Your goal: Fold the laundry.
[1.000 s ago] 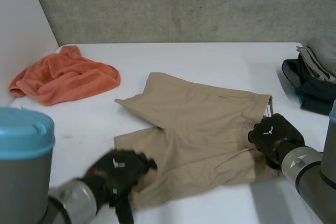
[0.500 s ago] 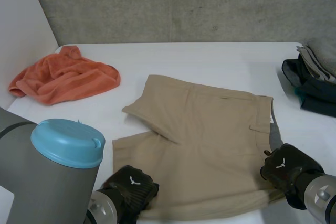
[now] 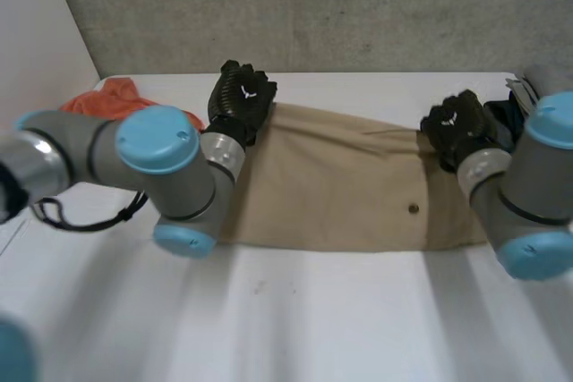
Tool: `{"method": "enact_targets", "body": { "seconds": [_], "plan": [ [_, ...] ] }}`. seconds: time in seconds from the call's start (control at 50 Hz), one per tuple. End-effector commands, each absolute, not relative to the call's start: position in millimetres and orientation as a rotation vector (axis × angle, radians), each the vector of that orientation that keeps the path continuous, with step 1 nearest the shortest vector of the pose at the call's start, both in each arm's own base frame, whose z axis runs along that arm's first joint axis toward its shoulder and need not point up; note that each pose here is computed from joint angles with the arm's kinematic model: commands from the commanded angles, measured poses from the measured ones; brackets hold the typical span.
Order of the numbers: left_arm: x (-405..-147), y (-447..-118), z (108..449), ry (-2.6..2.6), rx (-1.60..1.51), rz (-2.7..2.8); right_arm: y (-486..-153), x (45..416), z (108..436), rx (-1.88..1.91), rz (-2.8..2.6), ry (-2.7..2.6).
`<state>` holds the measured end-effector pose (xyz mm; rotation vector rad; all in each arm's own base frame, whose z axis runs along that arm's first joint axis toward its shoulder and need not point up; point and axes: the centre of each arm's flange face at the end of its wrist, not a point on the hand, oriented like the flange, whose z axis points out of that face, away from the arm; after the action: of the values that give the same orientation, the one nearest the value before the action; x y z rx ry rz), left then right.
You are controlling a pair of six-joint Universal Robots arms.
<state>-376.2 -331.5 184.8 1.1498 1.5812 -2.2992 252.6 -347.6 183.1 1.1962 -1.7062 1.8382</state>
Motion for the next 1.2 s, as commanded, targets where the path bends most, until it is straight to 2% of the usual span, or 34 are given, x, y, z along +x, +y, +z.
{"method": "enact_targets", "body": {
  "seconds": [0.02,0.06,0.14,0.2,0.24,0.32,0.38,0.46,0.66,0.74,0.82,1.0,1.12,1.16,1.2],
  "plan": [
    [-394.2,-358.7,146.6,1.481,1.199,-2.376,-399.5,267.1,149.4,1.091,1.955,-1.584],
    [-395.6,-359.3,141.9,1.472,1.205,-2.387,-406.1,269.9,140.0,1.072,1.956,-1.577],
    [-397.5,-353.6,141.5,1.462,1.207,-2.402,-404.3,267.8,141.6,1.026,1.958,-1.614],
    [-395.1,-344.9,158.9,1.475,1.184,-2.436,-396.4,262.7,146.3,1.010,1.953,-1.681],
    [-388.8,-337.7,174.3,1.516,1.150,-2.468,-381.1,255.5,163.0,1.008,1.935,-1.771],
    [-375.1,-322.3,180.2,1.639,1.120,-2.468,-347.4,242.4,187.0,1.017,1.862,-1.981],
    [-367.6,-311.7,182.4,1.698,1.114,-2.458,-324.4,234.7,180.0,1.047,1.756,-2.203],
    [-354.8,-293.5,185.1,1.768,1.116,-2.429,-313.4,215.3,162.0,1.039,1.617,-2.411],
    [-345.2,-271.5,165.7,1.908,1.143,-2.366,-324.0,200.8,143.3,1.005,1.657,-2.411],
    [-344.7,-269.7,166.8,1.914,1.141,-2.370,-332.5,198.8,129.8,1.011,1.649,-2.385],
    [-343.2,-268.9,178.9,1.888,1.113,-2.397,-340.9,178.3,128.0,0.953,1.595,-2.339],
    [-337.2,-257.4,215.3,1.829,1.043,-2.487,-338.0,153.0,178.4,0.993,1.602,-2.025],
    [-328.5,-250.5,229.4,1.833,0.998,-2.525,-340.6,159.8,187.3,1.137,1.564,-1.840],
    [-325.2,-248.8,229.9,1.848,0.984,-2.529,-336.7,177.3,192.3,1.209,1.614,-1.758],
    [-323.2,-249.0,229.4,1.859,0.976,-2.527,-320.6,224.4,200.0,1.357,1.758,-1.605]
  ]
}}
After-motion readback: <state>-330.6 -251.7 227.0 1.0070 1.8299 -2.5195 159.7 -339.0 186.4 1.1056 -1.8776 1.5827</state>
